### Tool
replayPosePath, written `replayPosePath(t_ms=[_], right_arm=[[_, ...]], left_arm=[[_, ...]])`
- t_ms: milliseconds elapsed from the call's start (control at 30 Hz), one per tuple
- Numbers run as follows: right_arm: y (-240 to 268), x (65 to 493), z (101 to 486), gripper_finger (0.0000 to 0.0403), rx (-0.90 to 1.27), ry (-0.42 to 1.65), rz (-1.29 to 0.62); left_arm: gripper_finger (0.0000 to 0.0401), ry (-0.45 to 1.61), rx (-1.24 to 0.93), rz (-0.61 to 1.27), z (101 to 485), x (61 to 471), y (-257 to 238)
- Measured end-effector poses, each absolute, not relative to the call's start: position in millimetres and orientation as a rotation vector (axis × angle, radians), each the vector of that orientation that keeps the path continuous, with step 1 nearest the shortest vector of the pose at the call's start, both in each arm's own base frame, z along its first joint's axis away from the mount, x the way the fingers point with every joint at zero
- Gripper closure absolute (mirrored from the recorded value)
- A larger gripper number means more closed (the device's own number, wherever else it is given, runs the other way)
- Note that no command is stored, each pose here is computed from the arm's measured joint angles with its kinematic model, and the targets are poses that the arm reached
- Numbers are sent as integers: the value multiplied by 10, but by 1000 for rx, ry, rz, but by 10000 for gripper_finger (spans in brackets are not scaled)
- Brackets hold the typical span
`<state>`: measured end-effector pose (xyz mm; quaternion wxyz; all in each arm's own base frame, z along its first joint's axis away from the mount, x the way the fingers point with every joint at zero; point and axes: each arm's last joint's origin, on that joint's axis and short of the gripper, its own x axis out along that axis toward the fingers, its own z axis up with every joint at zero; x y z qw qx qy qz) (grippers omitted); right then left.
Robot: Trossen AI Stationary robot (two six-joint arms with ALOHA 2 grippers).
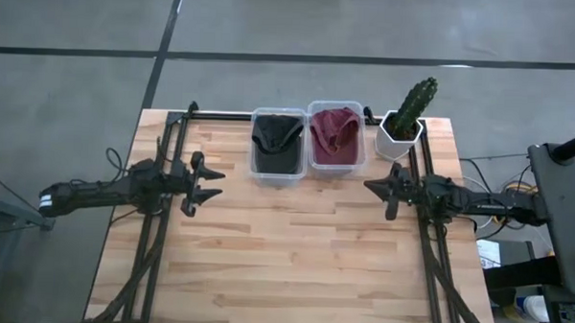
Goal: Pick & Place hat
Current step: Return to Home Position
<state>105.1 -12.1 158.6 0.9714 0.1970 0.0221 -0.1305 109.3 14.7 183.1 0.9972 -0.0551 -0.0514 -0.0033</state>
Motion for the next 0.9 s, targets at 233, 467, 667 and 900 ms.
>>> replayPosePath(t_ms=[233, 467, 667, 900], right_arm=[[-118, 997, 1662, 394, 212, -22, -247], [-119, 1003, 1651, 394, -53, 24, -248], [-127, 1030, 1614, 394, -36, 69, -270], [-104, 1047, 1586, 394, -17, 97, -194]], left_arm=[[188, -70, -107, -4, 1767, 1097, 148], [188, -46, -64, -2, 1730, 1099, 148], [188, -45, -18, -1, 1728, 1100, 148], [188, -45, -27, -2, 1727, 1100, 148]])
